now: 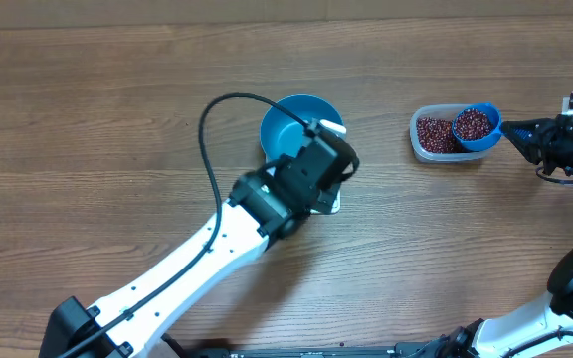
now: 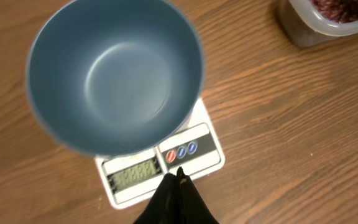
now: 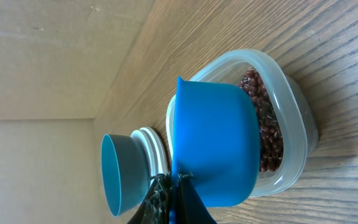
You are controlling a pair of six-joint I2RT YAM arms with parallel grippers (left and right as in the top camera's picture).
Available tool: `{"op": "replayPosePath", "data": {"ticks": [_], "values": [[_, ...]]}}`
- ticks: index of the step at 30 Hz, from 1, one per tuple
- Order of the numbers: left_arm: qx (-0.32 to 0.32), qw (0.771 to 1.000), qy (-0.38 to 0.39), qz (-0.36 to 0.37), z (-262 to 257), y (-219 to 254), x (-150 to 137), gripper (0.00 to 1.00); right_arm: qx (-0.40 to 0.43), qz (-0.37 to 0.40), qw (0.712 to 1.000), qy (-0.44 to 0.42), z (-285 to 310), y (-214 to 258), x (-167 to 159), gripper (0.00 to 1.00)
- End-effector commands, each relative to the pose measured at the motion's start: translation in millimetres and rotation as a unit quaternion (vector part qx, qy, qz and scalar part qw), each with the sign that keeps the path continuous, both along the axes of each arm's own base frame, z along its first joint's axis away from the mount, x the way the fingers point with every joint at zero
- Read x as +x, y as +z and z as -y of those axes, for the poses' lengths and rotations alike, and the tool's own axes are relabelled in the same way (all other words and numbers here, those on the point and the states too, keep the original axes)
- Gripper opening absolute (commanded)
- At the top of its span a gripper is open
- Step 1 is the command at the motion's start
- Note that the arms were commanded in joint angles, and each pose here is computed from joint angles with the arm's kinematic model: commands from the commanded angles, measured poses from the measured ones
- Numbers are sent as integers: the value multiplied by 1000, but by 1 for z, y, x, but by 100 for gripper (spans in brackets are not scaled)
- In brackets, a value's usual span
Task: Scoop item into bowl and weigh 150g on scale
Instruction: 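Move the left gripper over the scale beside the blue bowl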
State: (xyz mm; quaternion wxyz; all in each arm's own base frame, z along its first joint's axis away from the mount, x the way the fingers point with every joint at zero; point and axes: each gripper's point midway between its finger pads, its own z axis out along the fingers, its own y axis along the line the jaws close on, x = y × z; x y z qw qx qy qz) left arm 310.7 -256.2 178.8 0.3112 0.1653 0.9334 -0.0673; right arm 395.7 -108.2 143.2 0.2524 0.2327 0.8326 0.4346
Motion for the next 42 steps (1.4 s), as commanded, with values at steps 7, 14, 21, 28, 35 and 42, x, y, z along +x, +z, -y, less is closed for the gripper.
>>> {"op": "replayPosePath", "data": {"ticks": [7, 14, 21, 28, 35, 42], "values": [[-11, 988, 108, -106, -41, -24, -8, 4, 4, 5, 1000, 3, -1, 0, 0, 4], [30, 983, 111, -147, -39, -70, -8, 4, -9, -7, 1000, -2, 2, -5, -1, 4], [39, 976, 103, -187, -31, -100, -12, 4, -9, -6, 1000, -2, 2, -5, -1, 4], [28, 979, 100, -175, -26, -98, -5, 4, -9, -7, 1000, -2, 2, -5, -1, 4], [29, 979, 100, -175, -26, -98, -5, 22, -10, -7, 1000, -2, 2, -5, -1, 4], [32, 982, 78, -168, -23, -86, -2, 59, -9, -7, 1000, -2, 2, -5, -1, 4]]}}
